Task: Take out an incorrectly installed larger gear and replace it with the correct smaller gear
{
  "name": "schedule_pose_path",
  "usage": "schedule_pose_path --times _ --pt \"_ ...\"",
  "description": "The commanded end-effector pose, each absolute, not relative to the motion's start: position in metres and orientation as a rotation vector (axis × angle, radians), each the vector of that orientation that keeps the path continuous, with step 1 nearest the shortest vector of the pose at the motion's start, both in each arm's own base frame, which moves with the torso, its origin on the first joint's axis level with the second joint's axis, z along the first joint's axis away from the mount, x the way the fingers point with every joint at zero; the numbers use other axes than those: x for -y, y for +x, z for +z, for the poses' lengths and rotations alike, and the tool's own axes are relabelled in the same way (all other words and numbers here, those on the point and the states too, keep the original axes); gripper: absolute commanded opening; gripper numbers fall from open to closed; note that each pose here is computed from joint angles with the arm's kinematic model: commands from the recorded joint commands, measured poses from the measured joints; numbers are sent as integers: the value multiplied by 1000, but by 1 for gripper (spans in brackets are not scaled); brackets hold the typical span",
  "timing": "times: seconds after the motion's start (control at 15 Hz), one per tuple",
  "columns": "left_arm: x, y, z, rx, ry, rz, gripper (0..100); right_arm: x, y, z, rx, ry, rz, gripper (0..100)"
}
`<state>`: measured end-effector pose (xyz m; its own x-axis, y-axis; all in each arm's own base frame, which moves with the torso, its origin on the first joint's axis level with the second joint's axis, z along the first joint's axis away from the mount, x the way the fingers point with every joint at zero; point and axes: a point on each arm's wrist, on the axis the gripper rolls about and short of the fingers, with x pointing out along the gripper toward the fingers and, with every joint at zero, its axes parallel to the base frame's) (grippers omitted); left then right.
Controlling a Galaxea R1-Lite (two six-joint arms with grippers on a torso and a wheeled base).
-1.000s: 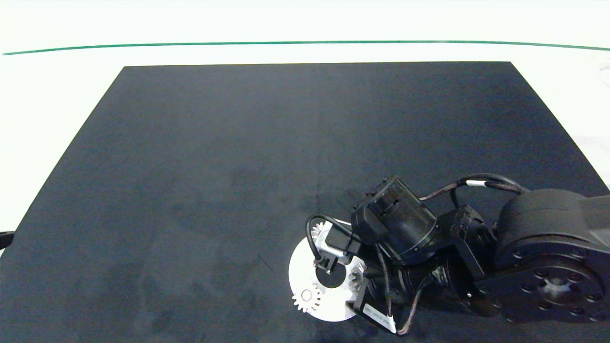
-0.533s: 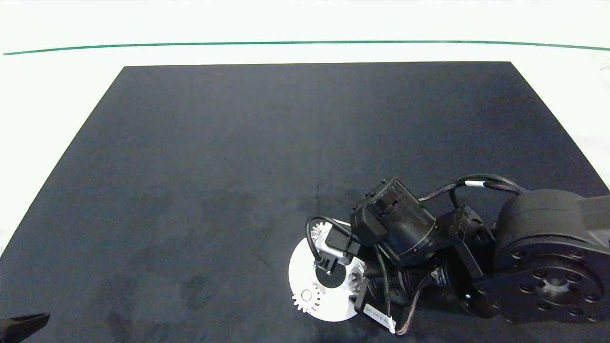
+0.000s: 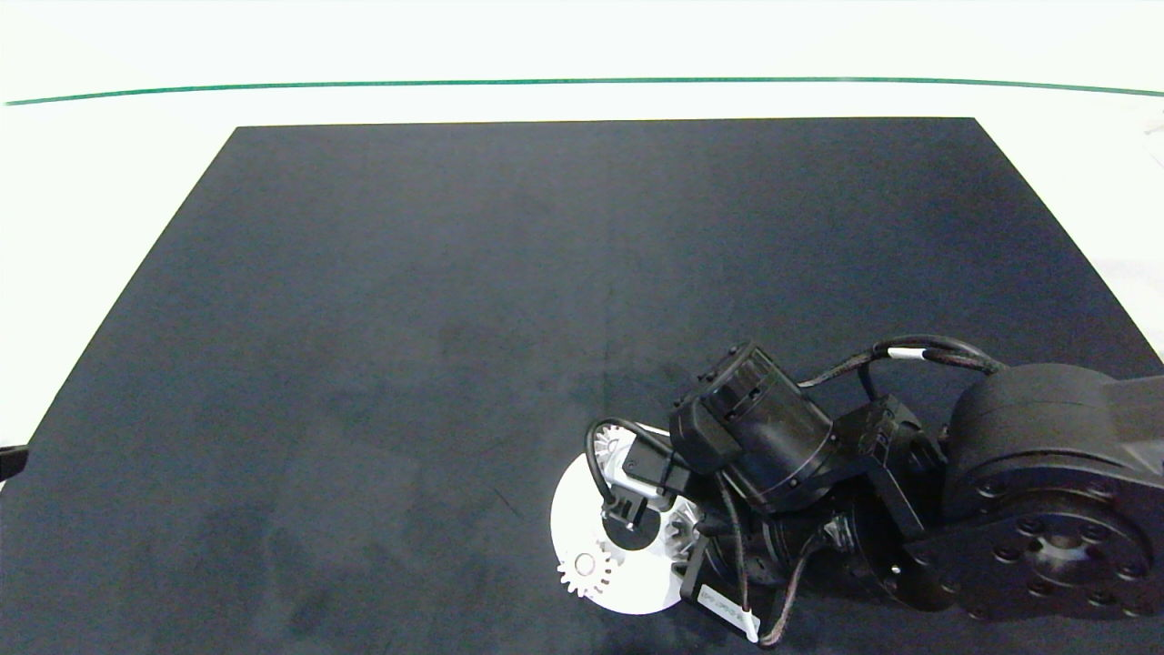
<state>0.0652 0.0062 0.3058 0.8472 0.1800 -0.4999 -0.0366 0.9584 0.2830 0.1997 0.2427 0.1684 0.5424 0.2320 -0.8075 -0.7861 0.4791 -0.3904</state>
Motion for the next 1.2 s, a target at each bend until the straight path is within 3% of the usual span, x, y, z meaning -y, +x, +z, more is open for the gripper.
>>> schedule_pose_path --times 0.07,0.27,1.2 --pt "-6 65 306 -550 271 115 100 -242 199 169 -758 -851 698 40" --pt "-6 65 306 -551 271 115 100 -241 198 169 -759 -852 700 34" --pt "-6 63 306 -545 271 114 100 -210 173 202 -667 -808 668 34"
